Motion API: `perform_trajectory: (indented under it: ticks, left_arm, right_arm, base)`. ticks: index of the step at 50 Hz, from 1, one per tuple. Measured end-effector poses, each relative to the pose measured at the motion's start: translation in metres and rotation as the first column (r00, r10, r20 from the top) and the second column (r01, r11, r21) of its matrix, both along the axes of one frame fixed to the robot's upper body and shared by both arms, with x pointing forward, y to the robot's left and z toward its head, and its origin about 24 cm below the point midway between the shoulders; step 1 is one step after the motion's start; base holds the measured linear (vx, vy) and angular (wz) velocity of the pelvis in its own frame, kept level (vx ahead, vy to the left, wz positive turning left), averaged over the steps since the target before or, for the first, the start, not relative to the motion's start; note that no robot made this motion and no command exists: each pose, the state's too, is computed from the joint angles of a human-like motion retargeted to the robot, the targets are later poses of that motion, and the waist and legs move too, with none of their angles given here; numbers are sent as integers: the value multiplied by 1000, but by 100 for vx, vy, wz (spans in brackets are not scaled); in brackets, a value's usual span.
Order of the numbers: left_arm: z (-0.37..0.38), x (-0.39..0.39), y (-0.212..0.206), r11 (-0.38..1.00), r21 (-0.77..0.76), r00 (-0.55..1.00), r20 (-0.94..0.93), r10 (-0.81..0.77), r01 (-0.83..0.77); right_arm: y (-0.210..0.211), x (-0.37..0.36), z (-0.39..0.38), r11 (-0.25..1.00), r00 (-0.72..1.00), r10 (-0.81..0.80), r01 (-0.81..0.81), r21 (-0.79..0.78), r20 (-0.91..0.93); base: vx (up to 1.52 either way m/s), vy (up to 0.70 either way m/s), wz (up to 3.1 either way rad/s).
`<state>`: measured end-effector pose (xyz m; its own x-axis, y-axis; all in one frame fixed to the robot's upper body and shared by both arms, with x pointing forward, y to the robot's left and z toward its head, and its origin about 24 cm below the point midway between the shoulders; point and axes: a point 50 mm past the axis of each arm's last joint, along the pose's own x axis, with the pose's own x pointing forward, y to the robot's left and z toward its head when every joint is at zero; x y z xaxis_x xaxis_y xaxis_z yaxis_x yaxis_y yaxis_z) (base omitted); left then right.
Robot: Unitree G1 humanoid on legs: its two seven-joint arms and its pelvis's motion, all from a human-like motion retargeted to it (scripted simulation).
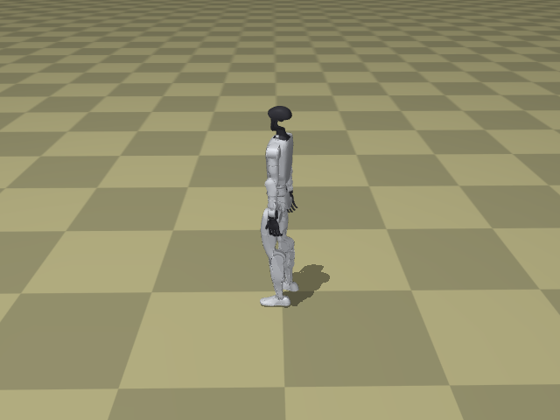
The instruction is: Upper body actions
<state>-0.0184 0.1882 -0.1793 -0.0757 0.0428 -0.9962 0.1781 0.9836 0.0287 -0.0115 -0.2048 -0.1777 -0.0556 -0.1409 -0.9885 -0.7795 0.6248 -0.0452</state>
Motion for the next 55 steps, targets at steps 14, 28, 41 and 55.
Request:
perform_trajectory:
  ticks: [14, 28, 41, 55]
  left_arm:
    - [0, 0, 0, 1000, -1, 1000, 0, -5, 5]
    - [0, 0, 0, 1000, -3, 1000, 0, -4, 4]
    - [4, 34, 20, 997, 48, 996, 62, 56, -59]
    - [110, 282, 84, 965, 20, 620, 770, 153, -262]
  right_arm:
    - [0, 0, 0, 1000, 1000, 1, -1, 1, -1]
    - [-1, 0, 0, 1000, 1000, -1, 1, -1, -1]
    - [-3, 14, 1, 994, 988, -111, 113, -9, 104]
    - [20, 287, 96, 904, 536, -420, 180, 388, 732]
  base:
    - [0, 0, 0]
    - [0, 0, 0]
    - [1, 2, 1]
    - [6, 13, -2]
